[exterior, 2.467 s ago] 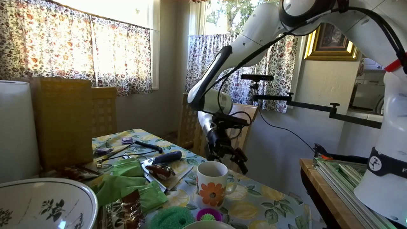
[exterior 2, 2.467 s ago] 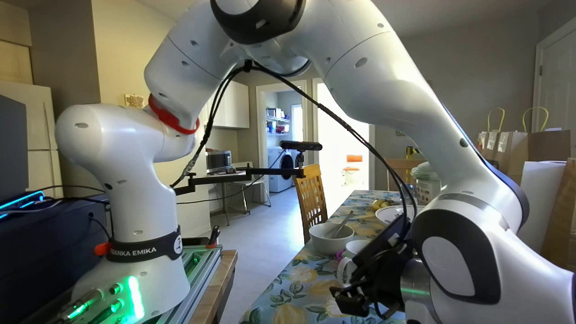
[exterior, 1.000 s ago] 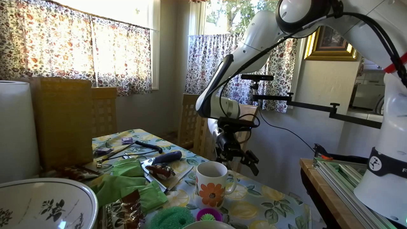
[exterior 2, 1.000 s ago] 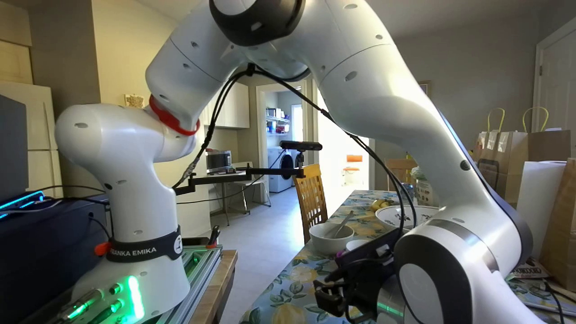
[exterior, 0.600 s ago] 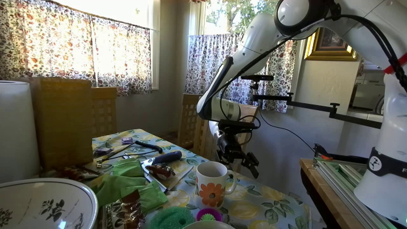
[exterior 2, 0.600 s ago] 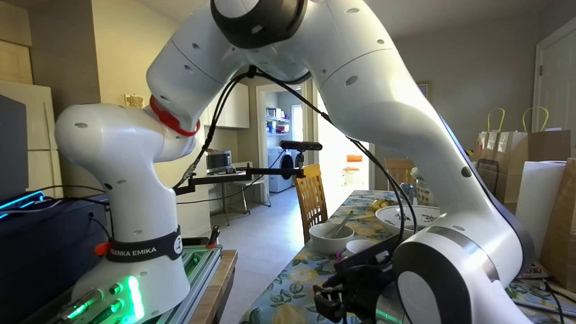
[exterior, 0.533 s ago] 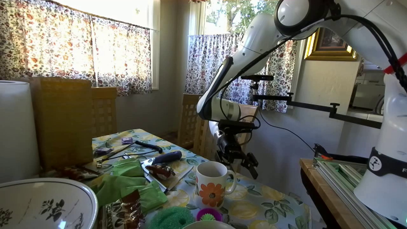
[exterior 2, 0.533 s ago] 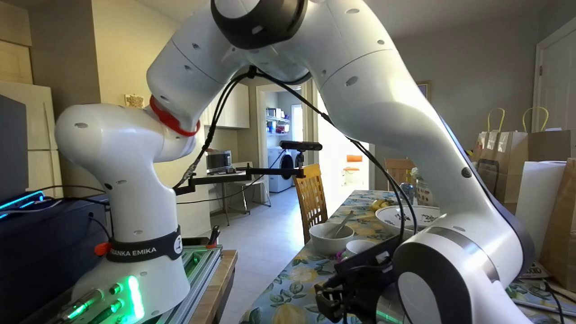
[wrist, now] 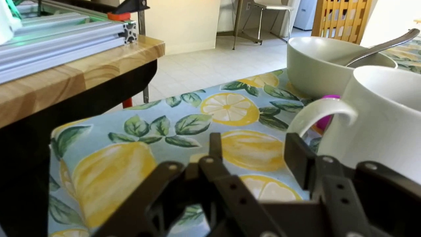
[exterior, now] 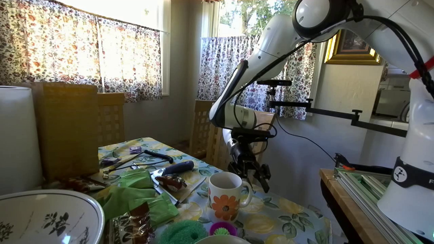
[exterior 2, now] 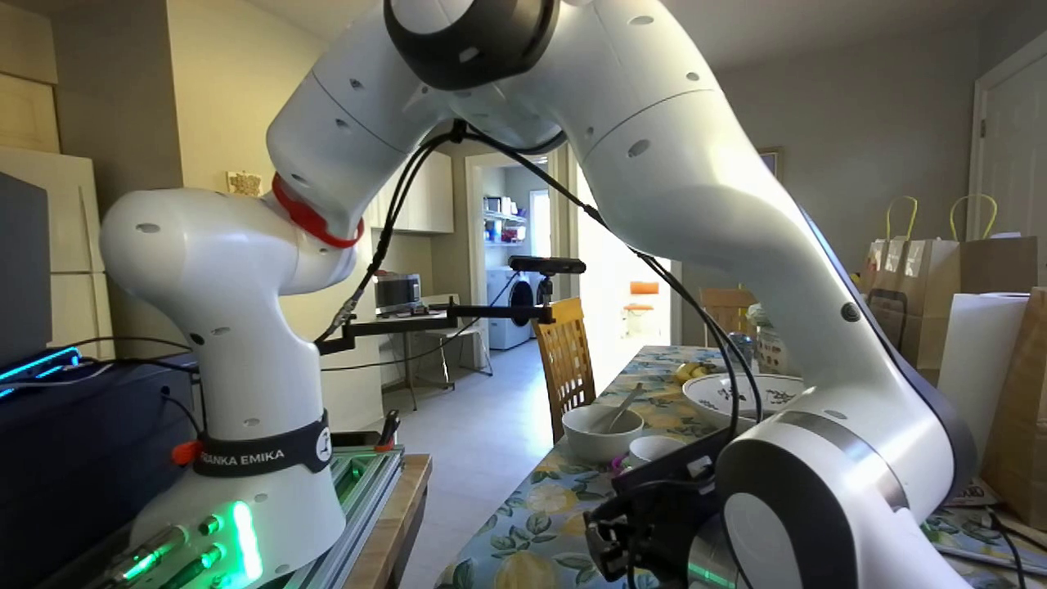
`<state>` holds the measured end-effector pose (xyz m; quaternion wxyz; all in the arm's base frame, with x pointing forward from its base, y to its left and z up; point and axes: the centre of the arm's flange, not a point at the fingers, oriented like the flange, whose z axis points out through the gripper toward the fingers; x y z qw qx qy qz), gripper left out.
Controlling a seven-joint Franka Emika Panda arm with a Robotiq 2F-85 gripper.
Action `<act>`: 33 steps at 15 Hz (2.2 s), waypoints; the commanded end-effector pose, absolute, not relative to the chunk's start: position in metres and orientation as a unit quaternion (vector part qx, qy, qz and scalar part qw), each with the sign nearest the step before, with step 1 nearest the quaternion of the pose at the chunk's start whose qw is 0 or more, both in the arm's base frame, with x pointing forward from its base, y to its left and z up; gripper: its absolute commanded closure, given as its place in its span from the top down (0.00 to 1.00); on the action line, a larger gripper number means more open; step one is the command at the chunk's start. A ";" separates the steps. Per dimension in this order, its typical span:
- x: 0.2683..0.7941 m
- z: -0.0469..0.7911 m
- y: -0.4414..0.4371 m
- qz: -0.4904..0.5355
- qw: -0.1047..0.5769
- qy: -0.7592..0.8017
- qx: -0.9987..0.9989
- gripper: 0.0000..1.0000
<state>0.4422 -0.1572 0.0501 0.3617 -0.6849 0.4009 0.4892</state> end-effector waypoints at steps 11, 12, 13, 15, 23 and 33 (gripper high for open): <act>0.466 0.050 -0.158 0.467 0.393 0.435 -0.662 0.61; 0.466 0.050 -0.156 0.468 0.394 0.435 -0.661 0.61; 0.466 0.050 -0.154 0.469 0.395 0.434 -0.661 0.61; 0.465 0.049 -0.150 0.473 0.392 0.431 -0.661 0.60; 0.464 0.047 -0.140 0.484 0.386 0.423 -0.662 0.57; 0.459 0.046 -0.138 0.491 0.385 0.433 -0.651 0.57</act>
